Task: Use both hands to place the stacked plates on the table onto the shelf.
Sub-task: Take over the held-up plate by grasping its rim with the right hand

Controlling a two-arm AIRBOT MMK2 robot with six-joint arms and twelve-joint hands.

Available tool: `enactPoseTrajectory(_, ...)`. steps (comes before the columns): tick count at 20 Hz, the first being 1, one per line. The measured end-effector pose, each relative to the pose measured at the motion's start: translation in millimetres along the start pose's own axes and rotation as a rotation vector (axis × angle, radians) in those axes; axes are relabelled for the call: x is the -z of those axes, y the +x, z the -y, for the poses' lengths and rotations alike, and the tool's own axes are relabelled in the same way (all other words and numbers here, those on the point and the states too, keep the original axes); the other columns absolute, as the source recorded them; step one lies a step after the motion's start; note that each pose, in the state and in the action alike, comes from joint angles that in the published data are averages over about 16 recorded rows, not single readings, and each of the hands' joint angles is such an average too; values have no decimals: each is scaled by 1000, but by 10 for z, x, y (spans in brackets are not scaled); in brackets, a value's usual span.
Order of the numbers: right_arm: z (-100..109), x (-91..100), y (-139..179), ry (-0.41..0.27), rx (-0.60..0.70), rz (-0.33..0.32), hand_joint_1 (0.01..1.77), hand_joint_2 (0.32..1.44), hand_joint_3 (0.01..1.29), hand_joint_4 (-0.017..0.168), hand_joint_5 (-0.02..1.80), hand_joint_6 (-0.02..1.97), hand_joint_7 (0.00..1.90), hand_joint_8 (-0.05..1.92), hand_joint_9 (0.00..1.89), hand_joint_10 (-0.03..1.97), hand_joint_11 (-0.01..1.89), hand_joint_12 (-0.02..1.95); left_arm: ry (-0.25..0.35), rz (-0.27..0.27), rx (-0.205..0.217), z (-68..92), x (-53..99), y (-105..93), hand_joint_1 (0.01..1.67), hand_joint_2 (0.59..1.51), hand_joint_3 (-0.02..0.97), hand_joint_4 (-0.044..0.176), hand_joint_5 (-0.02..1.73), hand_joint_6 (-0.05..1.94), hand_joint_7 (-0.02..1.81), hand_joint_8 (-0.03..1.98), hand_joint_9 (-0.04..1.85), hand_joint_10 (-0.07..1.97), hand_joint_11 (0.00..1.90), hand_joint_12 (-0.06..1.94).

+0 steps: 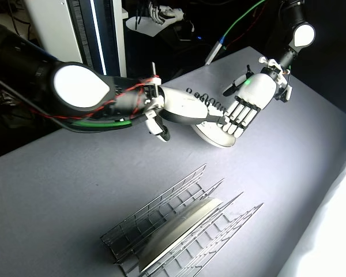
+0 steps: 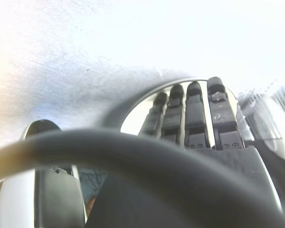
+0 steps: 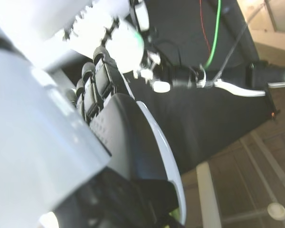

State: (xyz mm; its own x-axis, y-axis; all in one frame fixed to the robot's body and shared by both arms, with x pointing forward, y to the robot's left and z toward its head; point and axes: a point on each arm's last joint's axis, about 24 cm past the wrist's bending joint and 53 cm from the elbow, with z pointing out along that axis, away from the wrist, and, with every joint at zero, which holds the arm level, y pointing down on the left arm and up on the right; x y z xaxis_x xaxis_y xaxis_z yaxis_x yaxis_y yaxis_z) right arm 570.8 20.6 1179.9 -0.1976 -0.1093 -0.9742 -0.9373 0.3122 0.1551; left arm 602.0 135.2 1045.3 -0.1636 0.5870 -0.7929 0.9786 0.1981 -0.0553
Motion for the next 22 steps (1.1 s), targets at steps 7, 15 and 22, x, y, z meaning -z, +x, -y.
enactPoseTrajectory(7, -39, -305, 199, 4, -39, -34, 1144, 901, 14, 3, 18, 17, 20, 10, 18, -16, 13, 714, 1, 0, 0, -4, -2, -1, 14, 1049, 20, -12, -12, -34, 10, -4, 4, -9, 24, -7)
enactPoseTrajectory(15, 22, -536, 338, 29, -60, -59, 1177, 938, 14, 3, 30, 16, 48, 10, 64, 1, 12, 824, 2, 1, -1, -7, -4, -4, 14, 1050, 20, -12, -12, -35, 14, -4, 6, -10, 24, -8)
enactPoseTrajectory(22, 27, -655, 329, 32, -71, -54, 1242, 998, 14, -1, 232, 65, 285, 59, 301, 165, 128, 1137, 4, 1, -3, -10, -5, -7, 14, 1051, 20, -12, -12, -35, 14, -4, 6, -10, 24, -9)
